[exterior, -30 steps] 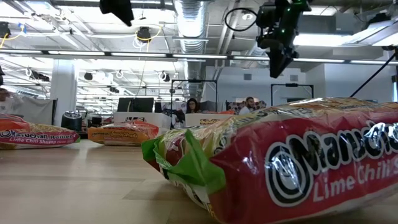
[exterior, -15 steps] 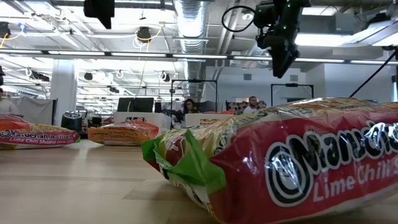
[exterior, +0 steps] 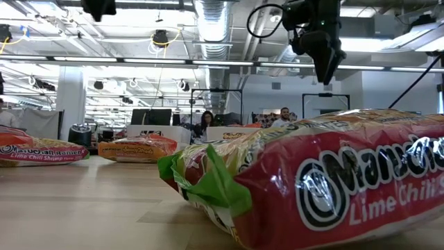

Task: Sort Maruchan noodles
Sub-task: Put the orange noodle pack into the middle white bin

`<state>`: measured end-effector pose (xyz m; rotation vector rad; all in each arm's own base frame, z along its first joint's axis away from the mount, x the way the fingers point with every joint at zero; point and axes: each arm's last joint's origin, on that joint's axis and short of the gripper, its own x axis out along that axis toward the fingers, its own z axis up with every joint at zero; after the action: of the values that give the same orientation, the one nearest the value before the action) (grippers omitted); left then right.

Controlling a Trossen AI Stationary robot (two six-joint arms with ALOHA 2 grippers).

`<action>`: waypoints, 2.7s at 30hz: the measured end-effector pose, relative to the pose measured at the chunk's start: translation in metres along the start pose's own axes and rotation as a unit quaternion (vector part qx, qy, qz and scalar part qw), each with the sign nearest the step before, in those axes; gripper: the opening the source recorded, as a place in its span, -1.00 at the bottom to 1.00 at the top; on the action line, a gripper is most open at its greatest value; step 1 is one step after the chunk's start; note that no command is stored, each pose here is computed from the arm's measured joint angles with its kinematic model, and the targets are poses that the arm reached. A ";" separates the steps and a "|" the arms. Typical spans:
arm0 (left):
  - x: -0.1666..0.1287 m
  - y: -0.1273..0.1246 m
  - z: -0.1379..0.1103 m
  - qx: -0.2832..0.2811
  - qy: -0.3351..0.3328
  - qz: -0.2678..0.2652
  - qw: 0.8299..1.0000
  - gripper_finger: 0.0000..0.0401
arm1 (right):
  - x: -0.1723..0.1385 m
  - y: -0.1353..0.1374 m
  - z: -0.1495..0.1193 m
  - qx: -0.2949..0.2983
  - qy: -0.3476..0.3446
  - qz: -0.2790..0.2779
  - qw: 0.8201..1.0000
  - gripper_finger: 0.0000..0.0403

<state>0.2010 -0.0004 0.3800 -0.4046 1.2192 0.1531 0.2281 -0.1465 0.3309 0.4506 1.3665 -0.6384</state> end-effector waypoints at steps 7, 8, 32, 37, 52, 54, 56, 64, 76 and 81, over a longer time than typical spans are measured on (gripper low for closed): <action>0.035 -0.025 -0.018 0.024 0.054 -0.022 0.998 -0.07 | -0.002 0.027 -0.005 0.004 0.005 0.036 0.999 0.04; 0.039 -0.029 -0.020 0.026 0.057 -0.025 0.998 -0.07 | -0.003 0.031 -0.006 0.001 0.006 0.040 0.999 0.04; 0.105 -0.090 -0.074 0.057 0.044 -0.084 0.994 -0.07 | -0.015 0.115 -0.043 -0.084 0.007 0.066 0.994 0.04; 0.114 -0.095 -0.085 0.040 0.046 -0.087 0.994 -0.07 | -0.016 0.123 -0.048 -0.101 0.002 0.071 0.992 0.04; 0.136 -0.102 -0.113 -0.019 0.023 -0.073 0.997 -0.07 | -0.017 0.128 -0.048 -0.107 -0.013 0.080 0.991 0.04; 0.138 -0.102 -0.115 -0.029 0.019 -0.071 0.997 -0.07 | -0.017 0.128 -0.047 -0.106 -0.014 0.080 0.991 0.04; 0.142 -0.102 -0.119 -0.036 0.017 -0.071 0.997 -0.07 | -0.017 0.128 -0.047 -0.106 -0.016 0.081 0.991 0.04; 0.157 -0.103 -0.130 -0.052 0.008 -0.096 0.994 -0.07 | -0.017 0.129 -0.046 -0.106 -0.022 0.084 0.991 0.04; 0.172 -0.094 -0.141 -0.059 0.019 -0.082 0.995 -0.07 | -0.017 0.129 -0.046 -0.105 -0.024 0.085 0.991 0.04; 0.177 -0.090 -0.144 -0.057 0.022 -0.074 0.995 -0.07 | -0.017 0.129 -0.046 -0.105 -0.024 0.085 0.991 0.04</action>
<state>0.1646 -0.1555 0.1940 -0.5984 1.2230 0.0868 0.2771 -0.0173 0.3317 0.3736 1.3174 -0.3586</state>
